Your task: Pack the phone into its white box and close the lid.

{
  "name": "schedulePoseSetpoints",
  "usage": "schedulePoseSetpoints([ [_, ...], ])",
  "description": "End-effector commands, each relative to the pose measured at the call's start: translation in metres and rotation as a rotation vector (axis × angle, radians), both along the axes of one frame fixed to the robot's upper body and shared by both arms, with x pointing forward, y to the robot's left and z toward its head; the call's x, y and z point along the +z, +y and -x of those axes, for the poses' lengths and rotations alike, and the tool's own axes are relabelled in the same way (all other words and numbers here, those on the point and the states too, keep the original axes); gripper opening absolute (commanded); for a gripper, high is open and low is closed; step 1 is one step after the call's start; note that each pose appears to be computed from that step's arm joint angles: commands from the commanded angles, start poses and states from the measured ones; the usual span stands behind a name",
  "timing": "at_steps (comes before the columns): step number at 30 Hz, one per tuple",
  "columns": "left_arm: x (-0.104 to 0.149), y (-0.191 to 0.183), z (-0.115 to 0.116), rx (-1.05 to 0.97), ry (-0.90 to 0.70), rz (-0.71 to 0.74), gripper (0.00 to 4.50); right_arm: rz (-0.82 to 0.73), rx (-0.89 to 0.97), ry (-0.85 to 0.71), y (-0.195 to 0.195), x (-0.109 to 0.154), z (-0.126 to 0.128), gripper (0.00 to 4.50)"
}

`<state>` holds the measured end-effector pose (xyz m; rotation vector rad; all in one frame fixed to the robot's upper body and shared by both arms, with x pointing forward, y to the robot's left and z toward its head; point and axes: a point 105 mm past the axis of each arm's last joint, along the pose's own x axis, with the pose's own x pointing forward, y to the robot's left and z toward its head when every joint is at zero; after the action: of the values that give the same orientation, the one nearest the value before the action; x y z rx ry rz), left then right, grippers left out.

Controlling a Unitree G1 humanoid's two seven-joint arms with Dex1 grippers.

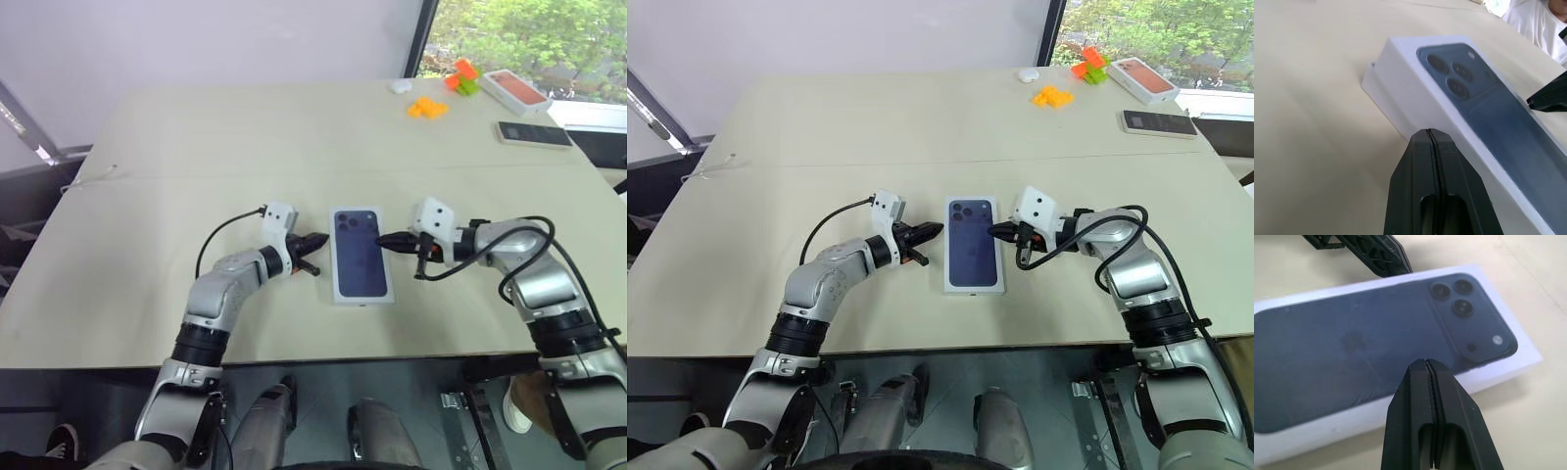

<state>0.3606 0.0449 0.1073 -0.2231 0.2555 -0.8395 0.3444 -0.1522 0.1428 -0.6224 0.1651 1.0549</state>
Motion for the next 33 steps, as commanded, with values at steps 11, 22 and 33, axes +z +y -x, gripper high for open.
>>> schedulePoseSetpoints([
  [11, 0.009, 0.002, 0.001, -0.003, -0.043, 0.008, 0.0, 0.022, -0.089, -0.073, -0.025, 0.019, -0.018, 0.02],
  [22, 0.004, -0.004, 0.013, -0.031, -0.014, 0.011, 0.0, 0.113, -0.04, -0.05, -0.021, -0.008, -0.006, 0.02],
  [33, 0.006, -0.011, 0.012, -0.037, -0.008, 0.023, 0.0, 0.076, -0.02, -0.059, -0.005, 0.002, -0.007, 0.02],
])
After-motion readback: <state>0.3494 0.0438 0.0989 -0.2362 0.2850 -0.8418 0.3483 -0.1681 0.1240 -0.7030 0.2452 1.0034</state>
